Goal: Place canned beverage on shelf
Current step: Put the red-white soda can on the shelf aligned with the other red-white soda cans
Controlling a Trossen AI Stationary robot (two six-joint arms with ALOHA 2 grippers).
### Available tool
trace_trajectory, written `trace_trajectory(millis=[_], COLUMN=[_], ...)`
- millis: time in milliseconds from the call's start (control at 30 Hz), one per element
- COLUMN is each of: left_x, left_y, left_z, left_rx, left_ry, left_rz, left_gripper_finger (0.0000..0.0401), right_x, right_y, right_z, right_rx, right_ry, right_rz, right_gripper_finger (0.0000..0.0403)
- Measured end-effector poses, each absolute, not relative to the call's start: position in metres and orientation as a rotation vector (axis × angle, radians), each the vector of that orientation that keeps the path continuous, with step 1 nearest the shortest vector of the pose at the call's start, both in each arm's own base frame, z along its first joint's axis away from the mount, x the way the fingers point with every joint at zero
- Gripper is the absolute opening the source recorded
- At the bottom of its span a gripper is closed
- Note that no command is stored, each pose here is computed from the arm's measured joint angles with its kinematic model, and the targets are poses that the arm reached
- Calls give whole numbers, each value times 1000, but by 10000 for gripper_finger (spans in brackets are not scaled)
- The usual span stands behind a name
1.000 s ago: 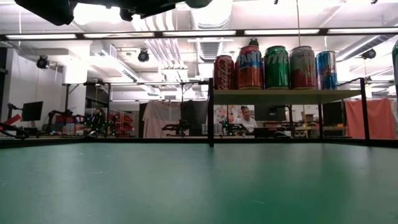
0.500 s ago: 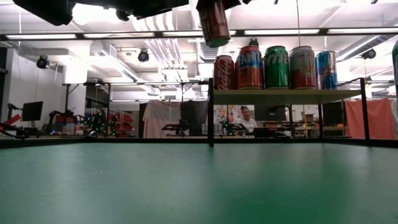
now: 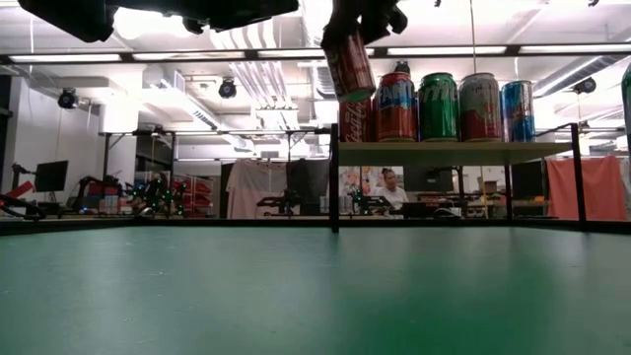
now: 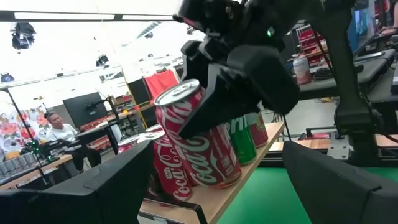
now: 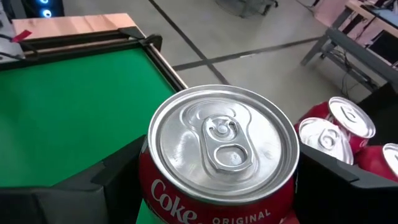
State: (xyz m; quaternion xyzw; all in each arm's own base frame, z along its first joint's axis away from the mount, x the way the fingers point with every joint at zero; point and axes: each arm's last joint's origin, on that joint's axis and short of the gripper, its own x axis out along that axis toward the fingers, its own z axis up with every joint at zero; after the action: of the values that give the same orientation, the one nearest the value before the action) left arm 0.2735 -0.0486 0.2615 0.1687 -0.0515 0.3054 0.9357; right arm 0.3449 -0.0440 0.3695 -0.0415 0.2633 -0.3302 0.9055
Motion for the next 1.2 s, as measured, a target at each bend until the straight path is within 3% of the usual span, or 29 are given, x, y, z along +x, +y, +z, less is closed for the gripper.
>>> trace_trajectory(millis=[900,1200], left_x=[275,280], left_y=[-47,-42], left_z=[257,252], left_rx=[390,348], left_ry=[-53,-73], left_rz=[620,464], left_gripper_finger=[339,339], right_x=[340,326], right_y=[-48,-14], right_z=[330,366], right_rx=[-73,-88], right_ry=[456,362], right_rz=[-741,-384], right_gripper_finger=[294,294])
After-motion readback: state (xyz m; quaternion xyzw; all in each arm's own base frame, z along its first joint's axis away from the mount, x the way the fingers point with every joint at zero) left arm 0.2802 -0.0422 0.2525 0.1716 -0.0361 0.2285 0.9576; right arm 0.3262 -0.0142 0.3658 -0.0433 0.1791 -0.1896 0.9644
